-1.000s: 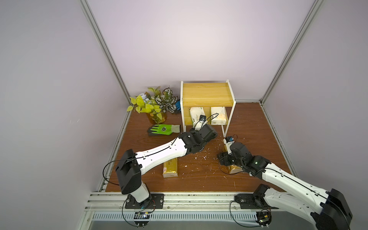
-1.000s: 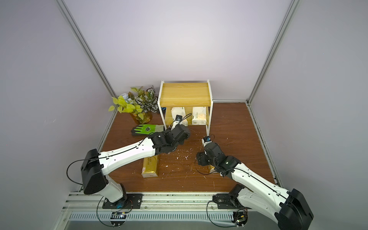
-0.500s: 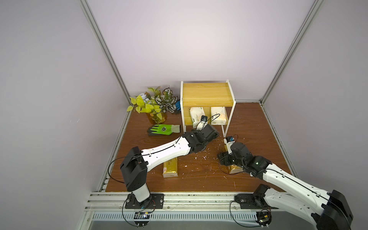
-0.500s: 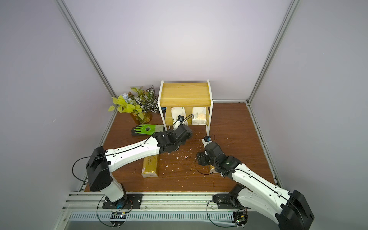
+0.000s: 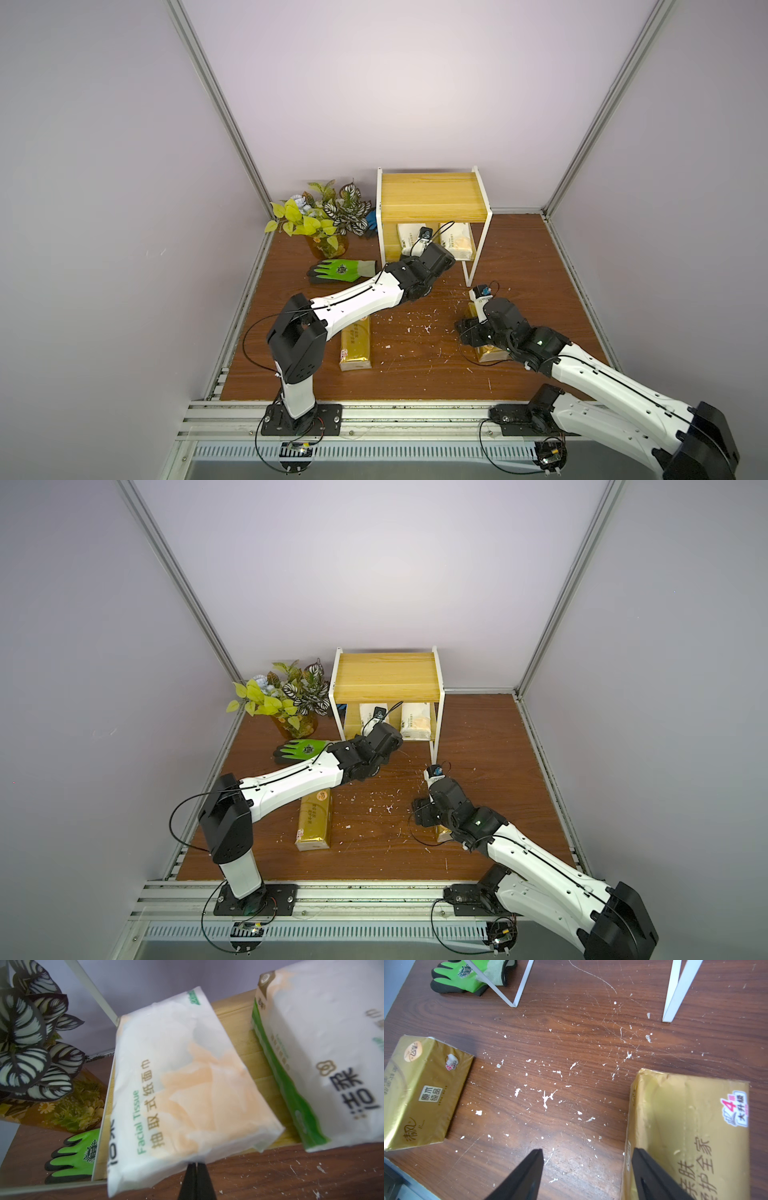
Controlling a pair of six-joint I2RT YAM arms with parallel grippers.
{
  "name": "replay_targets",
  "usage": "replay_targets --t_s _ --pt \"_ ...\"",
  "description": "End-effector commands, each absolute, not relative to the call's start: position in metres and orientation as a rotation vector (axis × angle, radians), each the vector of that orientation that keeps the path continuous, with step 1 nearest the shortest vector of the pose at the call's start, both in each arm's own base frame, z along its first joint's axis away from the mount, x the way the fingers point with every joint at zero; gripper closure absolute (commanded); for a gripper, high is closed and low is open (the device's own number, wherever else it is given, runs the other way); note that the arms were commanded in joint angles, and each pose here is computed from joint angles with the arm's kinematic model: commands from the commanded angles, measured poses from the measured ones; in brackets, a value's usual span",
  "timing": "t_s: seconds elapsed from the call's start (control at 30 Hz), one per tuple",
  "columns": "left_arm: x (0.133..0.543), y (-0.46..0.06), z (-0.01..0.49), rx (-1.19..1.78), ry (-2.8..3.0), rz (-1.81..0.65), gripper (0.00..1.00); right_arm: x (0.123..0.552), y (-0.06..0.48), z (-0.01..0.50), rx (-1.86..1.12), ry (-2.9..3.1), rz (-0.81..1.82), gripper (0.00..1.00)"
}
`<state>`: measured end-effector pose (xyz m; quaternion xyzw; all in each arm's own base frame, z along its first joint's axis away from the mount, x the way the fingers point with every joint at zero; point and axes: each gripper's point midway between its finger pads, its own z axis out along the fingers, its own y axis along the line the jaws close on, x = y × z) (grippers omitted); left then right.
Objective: Place the tissue boxes on the shelf by color
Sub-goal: Place a box of tissues on the shelf.
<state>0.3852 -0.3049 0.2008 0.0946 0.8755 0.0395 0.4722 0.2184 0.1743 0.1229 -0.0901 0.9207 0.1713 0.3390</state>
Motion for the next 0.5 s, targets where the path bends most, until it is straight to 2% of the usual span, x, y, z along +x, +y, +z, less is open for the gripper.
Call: replay_targets --t_s 0.0,0.07,0.17,0.23,0.4,0.47 --pt "0.387 -0.305 0.216 0.236 2.124 0.087 0.99 0.221 0.169 0.131 -0.186 2.374 0.438 0.25" --pt "0.382 -0.299 0.223 0.222 2.118 0.085 0.89 0.221 0.168 0.132 -0.177 2.369 0.437 0.25" --pt "0.371 -0.290 0.230 0.224 2.110 0.086 0.60 0.220 0.166 0.130 -0.177 2.368 0.430 0.25" --pt "0.363 -0.288 0.237 0.228 2.101 0.071 0.48 0.221 0.165 0.129 -0.179 2.371 0.418 0.24" --pt "0.339 -0.289 0.244 0.224 2.085 0.003 0.30 0.223 0.163 0.130 -0.176 2.392 0.382 0.18" --pt "0.330 -0.291 0.239 0.231 2.086 -0.036 0.26 0.223 0.162 0.130 -0.186 2.413 0.360 0.12"
